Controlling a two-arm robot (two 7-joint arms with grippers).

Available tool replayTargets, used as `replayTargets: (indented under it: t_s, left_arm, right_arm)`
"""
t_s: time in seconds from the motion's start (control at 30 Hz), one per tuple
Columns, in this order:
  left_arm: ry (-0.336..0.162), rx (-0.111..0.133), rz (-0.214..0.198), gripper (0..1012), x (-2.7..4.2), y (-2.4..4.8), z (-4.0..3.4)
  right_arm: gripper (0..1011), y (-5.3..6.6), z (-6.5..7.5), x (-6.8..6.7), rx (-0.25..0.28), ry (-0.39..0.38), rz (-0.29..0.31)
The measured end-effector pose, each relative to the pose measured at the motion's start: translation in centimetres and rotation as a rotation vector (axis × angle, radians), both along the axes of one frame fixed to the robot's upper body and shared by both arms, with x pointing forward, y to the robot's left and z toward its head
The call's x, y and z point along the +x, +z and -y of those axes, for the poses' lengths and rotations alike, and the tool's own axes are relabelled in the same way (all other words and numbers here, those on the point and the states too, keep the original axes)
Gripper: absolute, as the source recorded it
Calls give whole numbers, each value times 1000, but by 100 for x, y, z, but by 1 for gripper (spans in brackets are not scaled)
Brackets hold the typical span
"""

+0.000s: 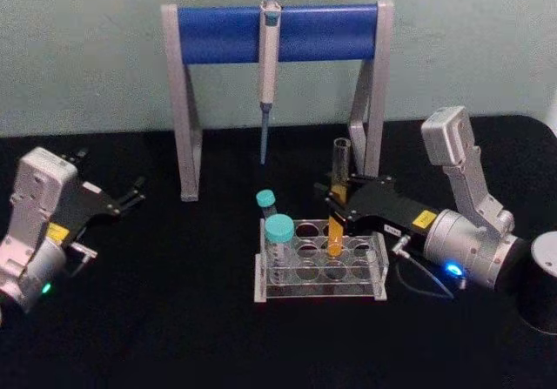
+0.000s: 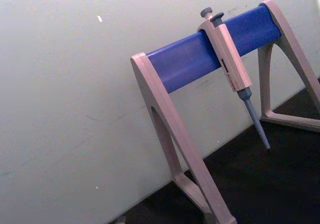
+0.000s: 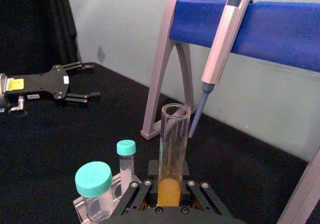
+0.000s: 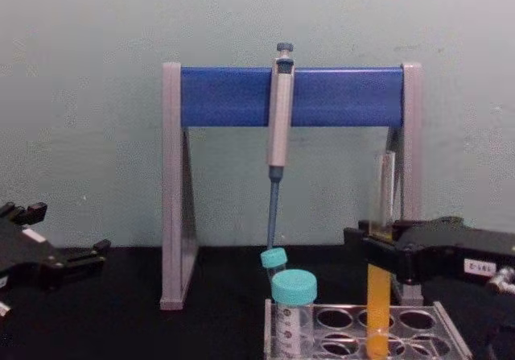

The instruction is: Pick up the test tube from the test tube rack, shake it, then place it back into the test tube rack.

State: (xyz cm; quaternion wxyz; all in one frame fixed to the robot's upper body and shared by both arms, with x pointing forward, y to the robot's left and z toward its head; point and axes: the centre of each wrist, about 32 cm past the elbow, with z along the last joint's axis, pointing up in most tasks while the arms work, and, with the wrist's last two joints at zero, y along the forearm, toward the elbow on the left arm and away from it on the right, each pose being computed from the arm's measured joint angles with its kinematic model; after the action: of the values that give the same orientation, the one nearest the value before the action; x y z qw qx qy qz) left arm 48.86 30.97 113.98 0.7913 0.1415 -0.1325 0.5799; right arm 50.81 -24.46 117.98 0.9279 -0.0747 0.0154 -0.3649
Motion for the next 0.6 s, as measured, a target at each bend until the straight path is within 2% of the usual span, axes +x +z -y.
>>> replayTargets:
  t_s: [0.6]
  left_arm:
    - [0, 0, 0, 1001, 0, 0, 0]
  right_arm:
    - [232, -97, -17, 1, -12, -8, -28]
